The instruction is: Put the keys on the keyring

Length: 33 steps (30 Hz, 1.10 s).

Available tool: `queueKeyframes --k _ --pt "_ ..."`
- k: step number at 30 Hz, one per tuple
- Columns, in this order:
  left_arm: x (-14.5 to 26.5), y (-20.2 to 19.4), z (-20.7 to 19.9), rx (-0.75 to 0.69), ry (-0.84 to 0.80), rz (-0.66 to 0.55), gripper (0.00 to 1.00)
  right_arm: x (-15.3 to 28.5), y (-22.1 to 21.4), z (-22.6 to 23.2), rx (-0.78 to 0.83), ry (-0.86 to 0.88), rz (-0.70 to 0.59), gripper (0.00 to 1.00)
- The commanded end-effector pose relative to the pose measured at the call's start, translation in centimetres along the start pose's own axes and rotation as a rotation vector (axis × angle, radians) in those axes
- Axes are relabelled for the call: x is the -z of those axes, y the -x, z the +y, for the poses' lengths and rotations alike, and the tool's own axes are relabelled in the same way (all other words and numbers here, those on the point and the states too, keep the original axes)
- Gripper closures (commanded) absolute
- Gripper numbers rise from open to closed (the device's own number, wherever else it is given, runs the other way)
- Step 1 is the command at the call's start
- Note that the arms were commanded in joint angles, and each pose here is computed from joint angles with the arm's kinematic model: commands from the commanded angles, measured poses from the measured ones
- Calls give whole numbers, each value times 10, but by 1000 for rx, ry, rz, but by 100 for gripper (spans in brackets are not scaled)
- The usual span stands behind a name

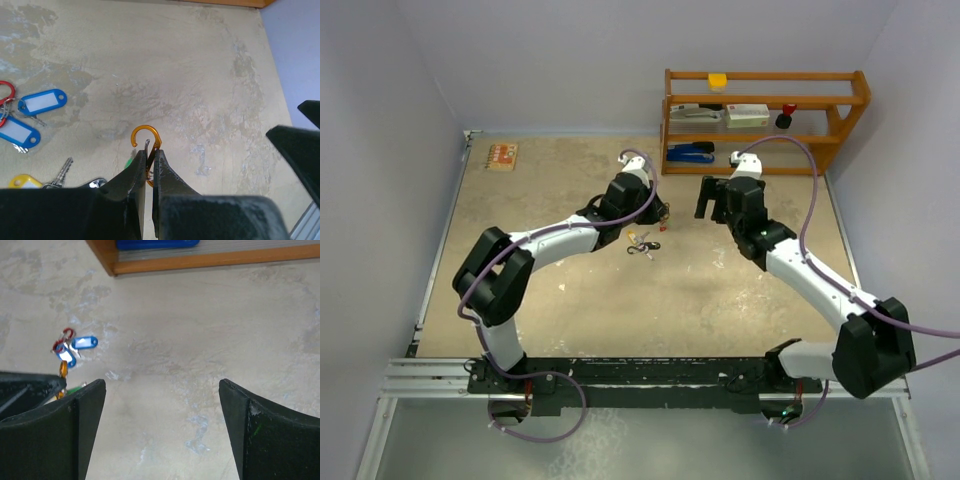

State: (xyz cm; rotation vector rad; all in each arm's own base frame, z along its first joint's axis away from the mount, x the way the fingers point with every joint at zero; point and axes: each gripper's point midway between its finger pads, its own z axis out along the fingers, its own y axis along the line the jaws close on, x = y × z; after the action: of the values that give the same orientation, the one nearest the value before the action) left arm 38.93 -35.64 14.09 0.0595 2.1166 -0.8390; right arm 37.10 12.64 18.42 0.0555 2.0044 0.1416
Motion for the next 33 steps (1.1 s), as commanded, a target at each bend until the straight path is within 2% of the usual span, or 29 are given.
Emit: queueKeyframes --k 1,3,8,14,20,33 --pt "19 38 -13 -25 -1 -107 100 3 35 -9 -165 -128 -44 2" --pt "22 41 -9 -24 17 -117 100 3 23 -8 -223 -113 -45 1" --pt "31 50 6 -3 85 -161 100 9 3 -8 -247 -50 -90 0" --pt "39 60 13 62 99 -221 100 23 7 -12 -163 -35 -86 0" --pt "50 69 22 129 122 -289 100 30 5 -17 -150 -28 -121 0" --pt "86 87 59 279 209 -449 100 31 1 -18 -145 -29 -102 0"
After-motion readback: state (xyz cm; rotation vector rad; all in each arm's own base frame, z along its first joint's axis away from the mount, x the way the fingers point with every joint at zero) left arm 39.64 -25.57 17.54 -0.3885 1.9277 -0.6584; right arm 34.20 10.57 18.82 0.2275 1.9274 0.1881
